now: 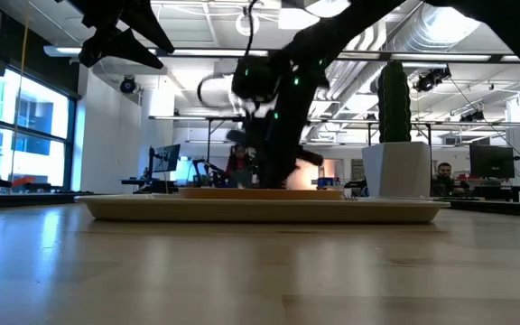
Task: Pick and place plate/cup/fork/spoon on tray
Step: Put the orange spoon on the gray tray to the right of the orange plate, then put the orange cup on the gray tray to the top left of the orange plate, then adjust the gray tray to the center
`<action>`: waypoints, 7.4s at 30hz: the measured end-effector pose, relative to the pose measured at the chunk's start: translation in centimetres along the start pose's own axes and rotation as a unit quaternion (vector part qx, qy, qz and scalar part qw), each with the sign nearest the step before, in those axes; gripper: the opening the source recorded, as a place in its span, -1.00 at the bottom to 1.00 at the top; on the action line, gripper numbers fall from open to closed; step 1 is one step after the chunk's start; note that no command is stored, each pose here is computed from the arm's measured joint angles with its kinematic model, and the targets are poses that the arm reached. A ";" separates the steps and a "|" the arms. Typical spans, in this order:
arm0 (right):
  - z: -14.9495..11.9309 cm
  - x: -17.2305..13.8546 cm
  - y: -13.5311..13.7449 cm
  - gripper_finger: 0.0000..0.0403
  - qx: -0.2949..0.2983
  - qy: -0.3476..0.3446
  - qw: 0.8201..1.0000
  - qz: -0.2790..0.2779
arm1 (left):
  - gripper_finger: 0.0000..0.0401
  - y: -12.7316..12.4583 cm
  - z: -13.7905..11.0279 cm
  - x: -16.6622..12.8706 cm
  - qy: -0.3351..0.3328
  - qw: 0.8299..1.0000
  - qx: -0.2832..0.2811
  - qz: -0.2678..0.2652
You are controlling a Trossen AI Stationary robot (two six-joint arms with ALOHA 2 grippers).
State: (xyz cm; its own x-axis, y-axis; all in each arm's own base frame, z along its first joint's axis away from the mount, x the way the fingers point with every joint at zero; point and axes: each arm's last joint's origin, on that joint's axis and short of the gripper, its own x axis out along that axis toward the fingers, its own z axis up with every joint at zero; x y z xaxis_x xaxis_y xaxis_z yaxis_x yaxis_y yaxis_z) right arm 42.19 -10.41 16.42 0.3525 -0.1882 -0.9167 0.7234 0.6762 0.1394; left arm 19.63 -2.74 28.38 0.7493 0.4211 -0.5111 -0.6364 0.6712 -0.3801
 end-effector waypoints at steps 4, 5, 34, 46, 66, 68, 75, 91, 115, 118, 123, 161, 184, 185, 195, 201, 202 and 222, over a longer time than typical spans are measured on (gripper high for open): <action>1.1 -3.8 -0.5 -0.99 0.014 -0.028 0.999 0.018 | -0.25 0.0 0.0 0.0 0.001 1.000 0.000 -0.001; 1.2 -4.5 -0.8 -0.99 0.016 -0.031 0.999 0.015 | -0.25 0.0 0.0 0.0 0.001 1.000 0.001 -0.001; -9.8 -3.6 -11.1 -1.00 0.269 -0.094 0.957 -0.059 | -0.25 -0.2 -0.5 -0.3 0.009 1.000 -0.024 -0.003; -10.1 -2.8 -10.5 -0.81 0.280 -0.075 0.956 -0.043 | -0.25 -0.6 -1.2 -0.8 0.047 0.998 -0.039 -0.031; -10.4 -6.5 -6.5 -0.23 0.182 -0.207 0.961 -0.002 | -0.47 -1.2 -4.4 -2.9 0.237 0.966 0.002 -0.101; -10.5 -7.3 -6.1 -0.23 0.160 -0.217 0.963 0.005 | -0.49 -1.4 -4.6 -3.1 0.244 0.964 -0.002 -0.107; -11.1 -9.9 -5.2 -0.23 0.130 -0.249 0.959 0.030 | -0.55 -2.5 -3.7 -4.4 0.228 0.964 0.013 -0.138; -11.7 -12.5 -3.1 -0.23 0.119 -0.303 0.940 0.099 | -0.55 -3.2 -4.4 -7.8 0.268 0.945 0.091 -0.166; -13.2 -12.8 -1.6 -0.22 0.125 -0.247 0.945 0.172 | -0.16 -1.7 -10.2 -10.9 0.462 0.867 0.147 -0.111; -13.5 -12.9 -1.3 -0.22 0.127 -0.261 0.943 0.161 | -0.15 -1.8 -10.8 -11.3 0.468 0.863 0.160 -0.109; -13.6 -12.9 -1.3 -0.22 0.129 -0.267 0.942 0.156 | -0.15 -1.9 -12.7 -12.0 0.477 0.848 0.206 -0.104; -13.3 -18.7 -4.4 -0.44 0.027 -0.296 0.935 0.191 | -0.97 -4.9 -3.6 1.1 0.379 0.894 0.237 -0.011; -8.7 -21.1 -9.8 -0.44 -0.028 -0.452 0.890 0.050 | -0.99 8.5 11.0 10.4 0.272 0.938 0.173 0.127; -8.4 -21.1 -10.1 -0.44 -0.027 -0.458 0.888 0.046 | -0.99 9.0 11.1 11.0 0.279 0.934 0.180 0.129; -7.4 -19.9 -13.5 -0.44 0.042 -0.411 0.910 0.027 | -0.98 11.5 11.1 14.5 0.335 0.901 0.242 0.129; -7.4 -19.7 -14.5 -0.43 0.055 -0.400 0.915 -0.004 | -0.97 12.2 10.6 16.5 0.344 0.889 0.277 0.117; -7.3 -19.7 -14.6 -0.43 0.058 -0.401 0.914 -0.005 | -0.97 12.2 10.5 16.8 0.343 0.889 0.279 0.115; -8.3 -18.4 -16.7 -0.44 0.032 -0.279 0.959 0.040 | -0.42 13.1 13.1 14.5 0.278 0.919 0.268 0.077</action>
State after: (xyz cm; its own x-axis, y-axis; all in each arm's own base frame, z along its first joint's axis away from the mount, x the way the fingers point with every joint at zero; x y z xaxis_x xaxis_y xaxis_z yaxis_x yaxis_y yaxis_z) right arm 18.73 -12.33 27.86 0.6586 -0.5015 -0.5610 0.7090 0.6632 0.2396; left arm 24.54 20.16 26.03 0.3535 0.2602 -0.8985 -0.4347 0.8962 0.0885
